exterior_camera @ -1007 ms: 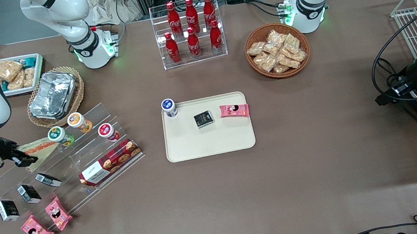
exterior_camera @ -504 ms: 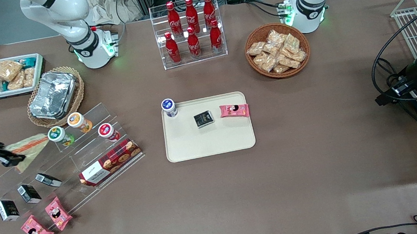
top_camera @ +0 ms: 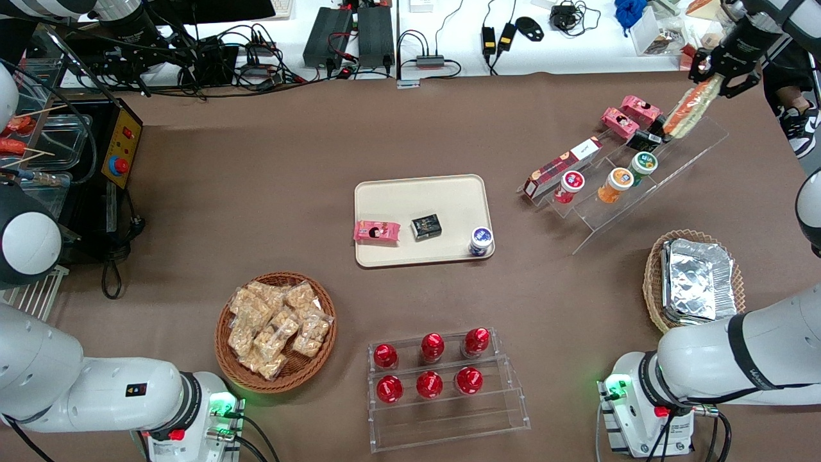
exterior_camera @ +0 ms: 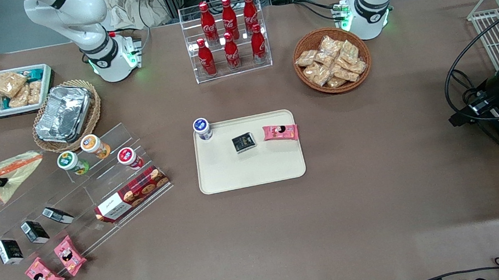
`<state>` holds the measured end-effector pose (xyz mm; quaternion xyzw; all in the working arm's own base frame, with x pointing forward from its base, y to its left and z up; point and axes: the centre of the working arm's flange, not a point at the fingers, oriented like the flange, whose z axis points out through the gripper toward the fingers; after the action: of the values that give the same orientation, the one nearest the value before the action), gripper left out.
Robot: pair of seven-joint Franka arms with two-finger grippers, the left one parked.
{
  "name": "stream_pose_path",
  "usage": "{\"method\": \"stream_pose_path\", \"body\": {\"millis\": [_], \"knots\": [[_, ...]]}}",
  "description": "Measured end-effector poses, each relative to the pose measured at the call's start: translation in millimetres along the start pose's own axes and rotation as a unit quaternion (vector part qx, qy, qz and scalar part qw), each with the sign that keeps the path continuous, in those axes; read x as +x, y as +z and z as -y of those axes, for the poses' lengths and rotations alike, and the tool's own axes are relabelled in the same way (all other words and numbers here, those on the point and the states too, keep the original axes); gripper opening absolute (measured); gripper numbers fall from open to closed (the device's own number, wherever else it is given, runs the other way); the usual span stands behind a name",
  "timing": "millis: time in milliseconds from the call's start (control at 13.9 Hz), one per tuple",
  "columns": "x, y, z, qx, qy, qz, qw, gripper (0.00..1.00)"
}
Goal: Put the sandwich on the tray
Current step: 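Lift the sandwich off the stand and carry it over the cream tray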
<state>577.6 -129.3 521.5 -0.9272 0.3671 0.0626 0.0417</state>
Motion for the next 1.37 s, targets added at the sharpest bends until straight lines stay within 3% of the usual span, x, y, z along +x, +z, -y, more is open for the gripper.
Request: {"method": "stream_pose_path", "body": {"millis": [144, 504, 863, 1367], "knots": [[-31.6, 3.9, 47.8, -0.005, 0.035, 0.003, 0.9994, 0.23], [-160.8, 30.3, 181.1, -0.021, 0.135, 0.011, 0.9906, 0.23], [-244.3, 87.6, 269.4, 0.001, 0.228, 0.005, 0.9736, 0.23], [-314.5, 240.9, 357.8, 0.046, 0.326, -0.015, 0.9442, 0.23]]}}
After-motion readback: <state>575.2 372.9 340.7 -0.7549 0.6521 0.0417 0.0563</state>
